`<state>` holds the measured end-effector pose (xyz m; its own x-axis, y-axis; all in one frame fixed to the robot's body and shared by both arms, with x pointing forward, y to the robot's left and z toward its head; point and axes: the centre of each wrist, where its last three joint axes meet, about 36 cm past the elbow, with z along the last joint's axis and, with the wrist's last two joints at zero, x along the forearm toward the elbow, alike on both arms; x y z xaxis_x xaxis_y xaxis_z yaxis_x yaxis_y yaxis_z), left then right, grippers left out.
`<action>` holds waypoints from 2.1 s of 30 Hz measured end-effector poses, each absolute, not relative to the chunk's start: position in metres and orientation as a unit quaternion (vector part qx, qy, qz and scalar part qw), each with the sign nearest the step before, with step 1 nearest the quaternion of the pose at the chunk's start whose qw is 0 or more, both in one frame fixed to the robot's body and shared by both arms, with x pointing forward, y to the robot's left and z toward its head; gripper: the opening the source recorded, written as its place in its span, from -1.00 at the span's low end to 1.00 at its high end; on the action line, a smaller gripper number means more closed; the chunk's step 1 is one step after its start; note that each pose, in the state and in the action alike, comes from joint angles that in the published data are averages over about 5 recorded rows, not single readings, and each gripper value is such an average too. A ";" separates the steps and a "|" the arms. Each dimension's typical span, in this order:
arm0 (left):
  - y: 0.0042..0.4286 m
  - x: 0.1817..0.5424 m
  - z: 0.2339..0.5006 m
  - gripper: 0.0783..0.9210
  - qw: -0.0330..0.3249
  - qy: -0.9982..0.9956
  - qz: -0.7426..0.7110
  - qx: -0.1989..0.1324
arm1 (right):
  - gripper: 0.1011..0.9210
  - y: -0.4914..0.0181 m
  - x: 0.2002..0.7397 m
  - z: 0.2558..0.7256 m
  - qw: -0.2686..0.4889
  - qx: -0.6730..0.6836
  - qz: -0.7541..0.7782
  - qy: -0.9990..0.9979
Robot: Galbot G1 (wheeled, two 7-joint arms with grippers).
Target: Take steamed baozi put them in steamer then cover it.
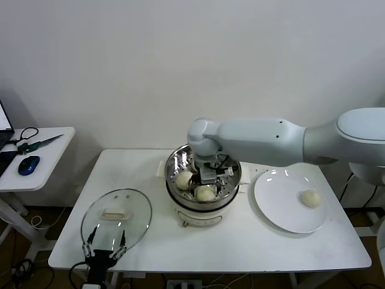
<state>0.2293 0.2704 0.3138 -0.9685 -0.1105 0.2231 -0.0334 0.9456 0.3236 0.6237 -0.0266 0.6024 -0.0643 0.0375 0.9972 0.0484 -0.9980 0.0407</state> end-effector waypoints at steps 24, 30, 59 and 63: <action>0.273 0.231 0.319 0.77 0.113 -0.979 -0.167 0.034 | 0.76 -0.189 0.689 0.667 -0.183 -0.587 -0.687 0.387; 0.275 0.230 0.320 0.77 0.113 -0.979 -0.168 0.035 | 0.76 -0.267 0.694 0.657 -0.277 -0.543 -0.627 0.486; 0.269 0.223 0.324 0.77 0.124 -0.975 -0.179 0.034 | 0.76 -0.480 0.650 0.483 -0.456 -0.460 -0.538 0.539; 0.269 0.222 0.323 0.77 0.126 -0.975 -0.180 0.034 | 0.76 -0.489 0.651 0.475 -0.463 -0.454 -0.538 0.539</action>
